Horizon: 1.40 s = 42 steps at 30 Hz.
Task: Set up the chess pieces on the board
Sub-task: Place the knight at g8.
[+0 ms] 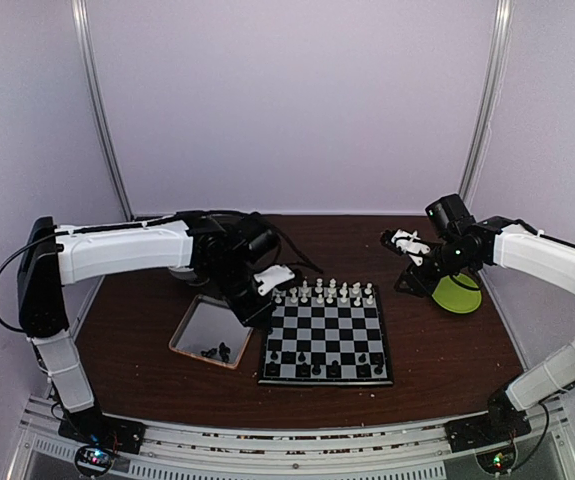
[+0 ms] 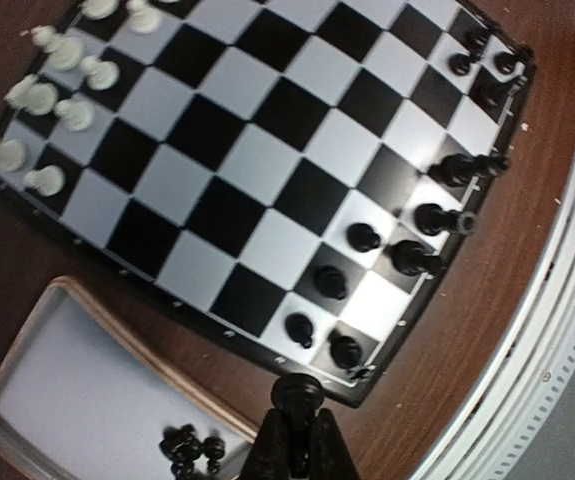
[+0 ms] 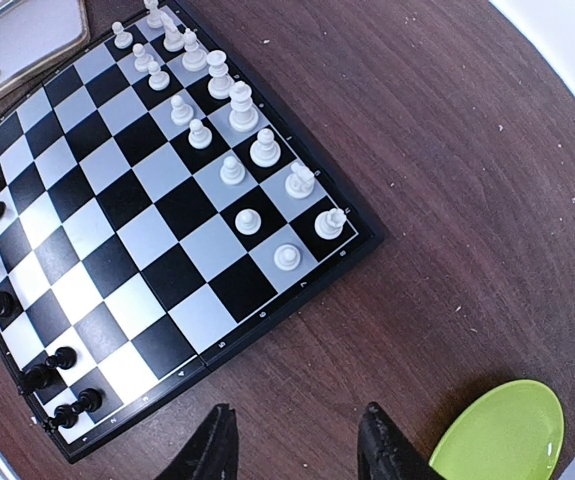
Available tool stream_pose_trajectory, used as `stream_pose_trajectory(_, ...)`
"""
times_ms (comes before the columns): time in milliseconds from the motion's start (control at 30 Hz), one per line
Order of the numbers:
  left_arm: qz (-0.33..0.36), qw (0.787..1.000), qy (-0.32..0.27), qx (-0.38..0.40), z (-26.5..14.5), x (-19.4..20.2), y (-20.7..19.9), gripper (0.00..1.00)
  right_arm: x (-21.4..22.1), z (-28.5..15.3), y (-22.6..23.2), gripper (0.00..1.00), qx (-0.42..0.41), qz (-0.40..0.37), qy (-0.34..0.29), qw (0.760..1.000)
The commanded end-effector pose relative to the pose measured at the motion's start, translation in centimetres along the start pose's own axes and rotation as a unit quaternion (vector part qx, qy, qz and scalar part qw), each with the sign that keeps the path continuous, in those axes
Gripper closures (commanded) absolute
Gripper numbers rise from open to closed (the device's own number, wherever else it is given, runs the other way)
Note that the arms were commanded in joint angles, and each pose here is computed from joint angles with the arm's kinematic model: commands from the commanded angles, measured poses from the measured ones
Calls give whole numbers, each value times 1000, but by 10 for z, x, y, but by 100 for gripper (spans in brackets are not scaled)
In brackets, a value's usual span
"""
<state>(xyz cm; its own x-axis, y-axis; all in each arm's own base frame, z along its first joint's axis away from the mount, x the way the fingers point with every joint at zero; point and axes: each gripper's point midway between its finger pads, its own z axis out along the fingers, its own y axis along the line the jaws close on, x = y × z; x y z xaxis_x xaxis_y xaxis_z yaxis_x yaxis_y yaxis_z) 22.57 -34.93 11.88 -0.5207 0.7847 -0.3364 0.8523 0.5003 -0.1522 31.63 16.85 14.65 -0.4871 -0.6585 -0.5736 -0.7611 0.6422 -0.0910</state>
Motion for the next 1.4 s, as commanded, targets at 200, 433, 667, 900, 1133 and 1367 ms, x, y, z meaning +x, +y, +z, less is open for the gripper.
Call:
stream_pose_trajectory(200, 75, 994, 35, 71, 23, 1, -57, 100, -8, -7, -4, 59, 5, -5, -9, 1000)
stream_pose_trajectory(433, 89, 992, 59, 74, 39, 4, -69, 100, -9, -8, -4, 59, 6, -6, -10, 1000)
stream_pose_trajectory(667, 99, 991, 79, 53, 53, 6, -69, 100, -7, -7, -3, 59, 2, -7, -6, 1000)
stream_pose_trajectory(900, 95, 991, 86, 48, 61, 6, -68, 99, -7, -6, -2, 59, -1, -7, -5, 1000)
stream_pose_trajectory(1133, 97, 990, 100, 35, 70, 12, -65, 96, -6, -5, -2, 59, -3, -7, -3, 1000)
stream_pose_trajectory(1367, 96, 989, 104, 33, 75, 13, -64, 96, -6, -4, -1, 59, -5, -6, -2, 1000)
